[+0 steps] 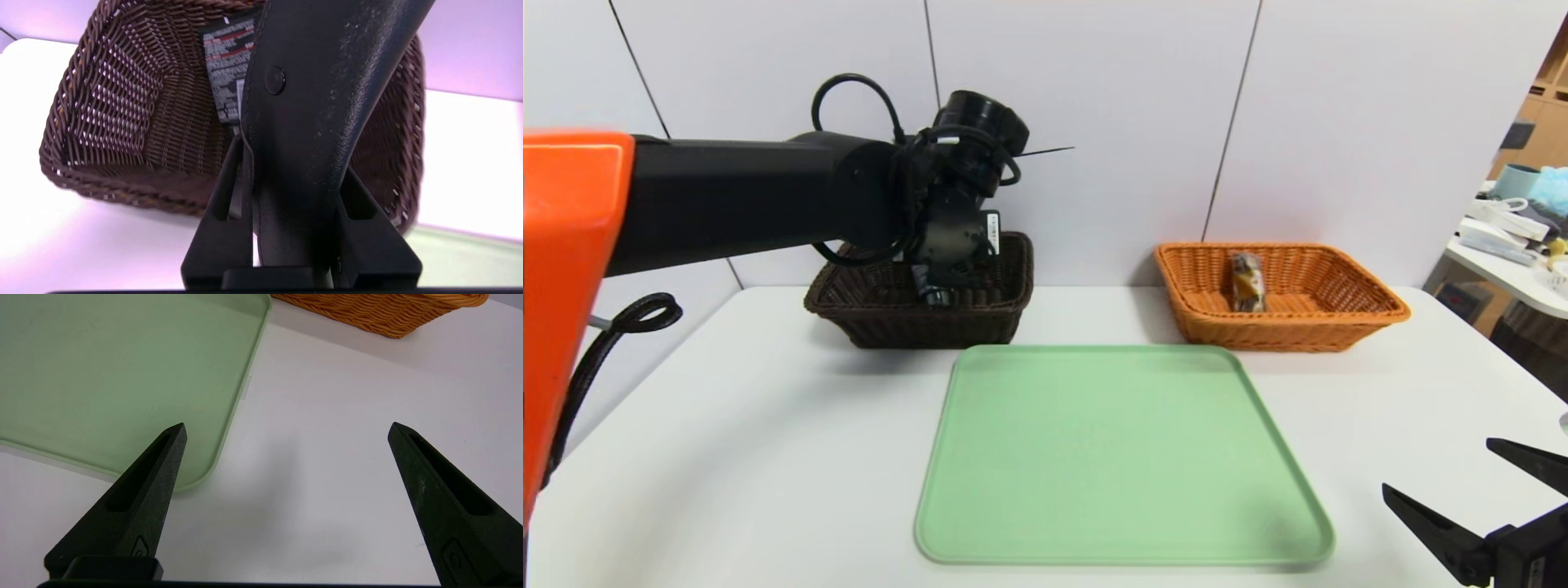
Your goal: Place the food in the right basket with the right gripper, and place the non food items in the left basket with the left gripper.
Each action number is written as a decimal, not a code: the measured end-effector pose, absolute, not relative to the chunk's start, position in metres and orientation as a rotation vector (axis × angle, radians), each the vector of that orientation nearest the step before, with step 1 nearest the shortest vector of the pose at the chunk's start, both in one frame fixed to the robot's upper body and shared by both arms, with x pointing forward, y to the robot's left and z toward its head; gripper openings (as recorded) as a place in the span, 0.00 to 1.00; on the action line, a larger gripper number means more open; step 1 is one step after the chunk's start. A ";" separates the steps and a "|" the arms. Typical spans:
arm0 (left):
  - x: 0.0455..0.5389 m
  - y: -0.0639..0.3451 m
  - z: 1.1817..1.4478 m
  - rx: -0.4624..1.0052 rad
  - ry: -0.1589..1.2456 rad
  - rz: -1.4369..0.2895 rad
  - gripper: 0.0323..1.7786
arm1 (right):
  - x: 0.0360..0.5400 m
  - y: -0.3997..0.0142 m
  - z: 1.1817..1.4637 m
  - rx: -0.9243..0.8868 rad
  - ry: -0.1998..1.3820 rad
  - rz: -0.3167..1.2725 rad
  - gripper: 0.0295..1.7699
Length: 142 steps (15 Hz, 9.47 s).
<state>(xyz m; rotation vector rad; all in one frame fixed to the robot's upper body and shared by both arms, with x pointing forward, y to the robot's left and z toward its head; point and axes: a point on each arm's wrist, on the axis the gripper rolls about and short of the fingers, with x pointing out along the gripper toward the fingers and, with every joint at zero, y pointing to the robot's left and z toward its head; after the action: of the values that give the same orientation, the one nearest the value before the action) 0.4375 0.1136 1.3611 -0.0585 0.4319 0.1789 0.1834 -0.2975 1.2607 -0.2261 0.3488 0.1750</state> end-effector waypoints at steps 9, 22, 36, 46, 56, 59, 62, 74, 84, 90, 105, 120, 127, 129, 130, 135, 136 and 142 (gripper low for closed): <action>0.494 0.118 1.319 -0.025 0.377 0.182 0.26 | 0.180 -0.300 1.261 -0.221 0.340 0.169 0.96; 0.506 0.120 1.296 -0.030 0.413 0.157 0.26 | 0.186 -0.297 1.263 -0.224 0.344 0.171 0.96; 0.510 0.127 1.295 -0.042 0.406 0.163 0.25 | 0.197 -0.291 1.262 -0.239 0.381 0.174 0.96; 0.509 0.127 1.296 -0.052 0.375 0.158 0.55 | 0.200 -0.290 1.261 -0.245 0.393 0.175 0.96; 0.480 0.134 1.306 -0.037 0.393 0.142 0.85 | 0.200 -0.289 1.261 -0.246 0.395 0.179 0.96; 0.455 0.139 1.313 -0.026 0.383 0.118 0.88 | 0.202 -0.288 1.262 -0.249 0.400 0.180 0.96; 0.429 0.149 1.313 -0.018 0.382 0.108 0.91 | 0.206 -0.286 1.263 -0.248 0.402 0.179 0.96; 0.349 0.192 1.293 0.021 0.386 0.191 0.94 | 0.211 -0.284 1.267 -0.250 0.399 0.145 0.96; 0.297 0.213 1.274 0.059 0.417 0.223 0.95 | 0.210 -0.287 1.266 -0.263 0.395 0.061 0.96; 0.279 0.230 1.272 0.057 0.412 0.253 0.95 | 0.207 -0.291 1.264 -0.273 0.394 -0.002 0.96; 0.246 0.279 1.255 0.015 0.439 0.385 0.95 | 0.190 -0.326 1.256 -0.222 0.390 -0.259 0.96; 0.196 0.266 1.265 -0.129 0.148 0.009 0.95 | 0.135 -0.335 1.262 -0.226 0.078 -0.101 0.96; 0.185 0.265 1.257 -0.071 0.090 -0.089 0.95 | 0.132 -0.334 1.262 -0.245 0.016 -0.060 0.96; 0.181 0.266 1.254 -0.047 0.095 -0.132 0.95 | 0.130 -0.334 1.263 -0.257 0.000 -0.010 0.96; 0.179 0.268 1.251 -0.043 0.103 -0.159 0.95 | 0.129 -0.333 1.261 -0.266 -0.005 0.018 0.96; 0.169 0.275 1.247 -0.029 0.087 -0.221 0.95 | 0.124 -0.333 1.249 -0.320 -0.040 0.071 0.96; 0.166 0.277 1.248 -0.016 0.072 -0.254 0.95 | 0.123 -0.333 1.248 -0.326 -0.041 0.071 0.96; 0.153 0.288 1.253 0.012 -0.014 -0.312 0.95 | 0.112 -0.335 1.244 -0.323 -0.102 0.064 0.96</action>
<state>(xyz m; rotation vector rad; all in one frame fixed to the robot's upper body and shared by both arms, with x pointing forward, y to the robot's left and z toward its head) 0.1535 0.2881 1.2528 0.0125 -0.0140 -0.3116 0.1118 -0.3350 1.2440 -0.3226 -0.1017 0.0636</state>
